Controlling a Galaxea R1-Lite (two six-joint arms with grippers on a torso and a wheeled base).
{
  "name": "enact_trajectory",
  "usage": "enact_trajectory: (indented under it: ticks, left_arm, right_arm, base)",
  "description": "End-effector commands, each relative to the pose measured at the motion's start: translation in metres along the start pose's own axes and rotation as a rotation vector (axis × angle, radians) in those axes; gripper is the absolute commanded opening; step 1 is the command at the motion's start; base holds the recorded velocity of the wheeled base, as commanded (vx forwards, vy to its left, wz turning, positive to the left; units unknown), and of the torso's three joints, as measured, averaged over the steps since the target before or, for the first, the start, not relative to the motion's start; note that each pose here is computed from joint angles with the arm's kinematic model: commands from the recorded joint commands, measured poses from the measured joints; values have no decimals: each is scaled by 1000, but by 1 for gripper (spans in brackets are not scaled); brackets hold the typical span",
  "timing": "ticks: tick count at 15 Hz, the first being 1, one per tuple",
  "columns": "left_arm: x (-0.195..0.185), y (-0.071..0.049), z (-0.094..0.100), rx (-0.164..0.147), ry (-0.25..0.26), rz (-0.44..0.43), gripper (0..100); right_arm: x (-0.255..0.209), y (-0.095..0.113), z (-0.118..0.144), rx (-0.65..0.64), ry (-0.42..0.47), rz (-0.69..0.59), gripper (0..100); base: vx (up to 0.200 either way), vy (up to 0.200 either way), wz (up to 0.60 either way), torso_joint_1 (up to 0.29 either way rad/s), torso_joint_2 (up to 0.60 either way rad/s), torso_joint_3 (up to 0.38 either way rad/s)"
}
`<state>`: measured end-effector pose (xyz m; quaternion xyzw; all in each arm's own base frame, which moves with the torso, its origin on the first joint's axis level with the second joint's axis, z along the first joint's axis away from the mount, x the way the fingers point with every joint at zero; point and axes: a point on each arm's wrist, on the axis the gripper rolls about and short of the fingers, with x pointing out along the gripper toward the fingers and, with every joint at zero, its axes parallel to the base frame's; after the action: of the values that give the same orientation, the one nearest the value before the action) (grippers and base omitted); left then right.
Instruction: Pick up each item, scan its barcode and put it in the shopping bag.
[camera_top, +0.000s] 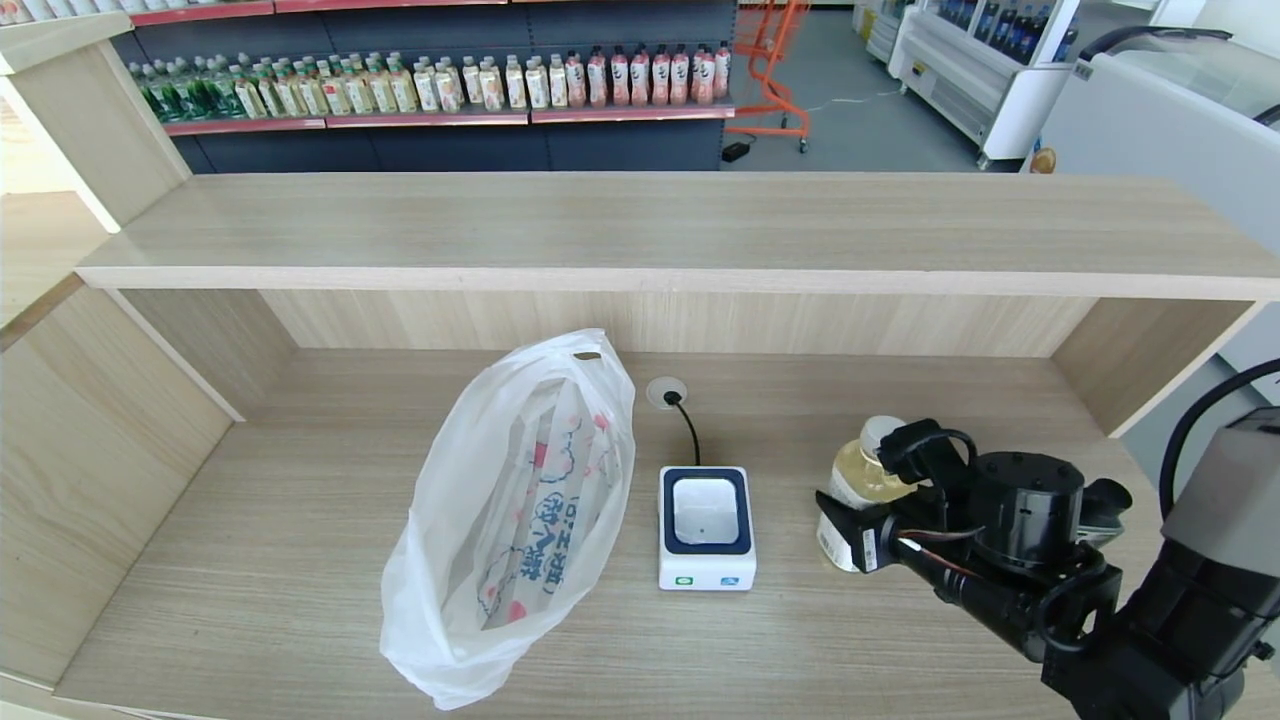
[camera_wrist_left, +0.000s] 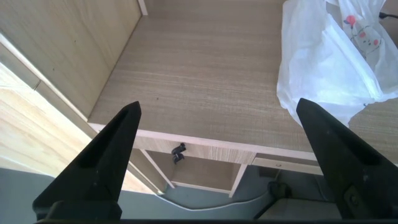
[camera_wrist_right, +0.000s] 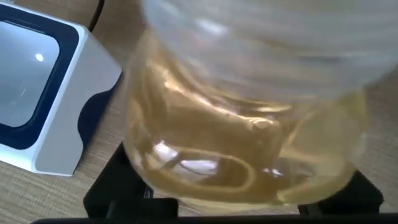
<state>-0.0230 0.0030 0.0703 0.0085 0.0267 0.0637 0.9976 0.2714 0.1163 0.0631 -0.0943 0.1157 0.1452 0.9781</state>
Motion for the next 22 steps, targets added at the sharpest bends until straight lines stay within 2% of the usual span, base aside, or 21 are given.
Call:
enact_trajectory:
  ticks: [1, 3, 4, 5, 6, 7, 8, 9, 11, 13, 18, 22]
  left_arm:
    - [0, 0, 0, 0, 0, 1, 100]
    - [0, 0, 0, 0, 0, 1, 100]
    - [0, 0, 0, 0, 0, 1, 100]
    - [0, 0, 0, 0, 0, 1, 100]
    - [0, 0, 0, 0, 0, 1, 100]
    - [0, 0, 0, 0, 0, 1, 100]
    - [0, 0, 0, 0, 0, 1, 100]
    - [0, 0, 0, 0, 0, 1, 100]
    - [0, 0, 0, 0, 0, 1, 100]
    - [0, 0, 0, 2, 0, 1, 100]
    - [0, 0, 0, 0, 0, 1, 100]
    - [0, 0, 0, 0, 0, 1, 100]
  right_arm:
    - [-4, -1, 6, 1, -21, -3, 0]
    - [-14, -4, 19, 16, -68, -3, 0]
    - [-26, -9, 37, 31, -135, -6, 0]
    - [-33, -11, 47, 42, -163, -1, 0]
    - [-53, -15, 68, 61, -200, 51, 0]
    - [-92, -22, 95, 96, -223, 140, 0]
    - [-122, -25, 106, 128, -210, 194, 0]
    - [-152, -28, 119, 160, -181, 317, 0]
    - [-187, -32, 135, 242, -142, 453, 0]
    - [-193, -29, 146, 311, -125, 644, 0]
    - [-181, -22, 152, 327, -61, 923, 0]
    - [-169, -13, 150, 318, -20, 1018, 0]
  base:
    - [0, 0, 0, 0, 0, 0]
    - [0, 0, 0, 0, 0, 0]
    - [0, 0, 0, 0, 0, 0]
    - [0, 0, 0, 0, 0, 0]
    - [0, 0, 0, 0, 0, 0]
    - [0, 0, 0, 0, 0, 0]
    - [0, 0, 0, 0, 0, 0]
    - [0, 0, 0, 0, 0, 0]
    - [0, 0, 0, 0, 0, 0]
    - [0, 0, 0, 0, 0, 0]
    - [0, 0, 0, 0, 0, 0]
    - [0, 0, 0, 0, 0, 0]
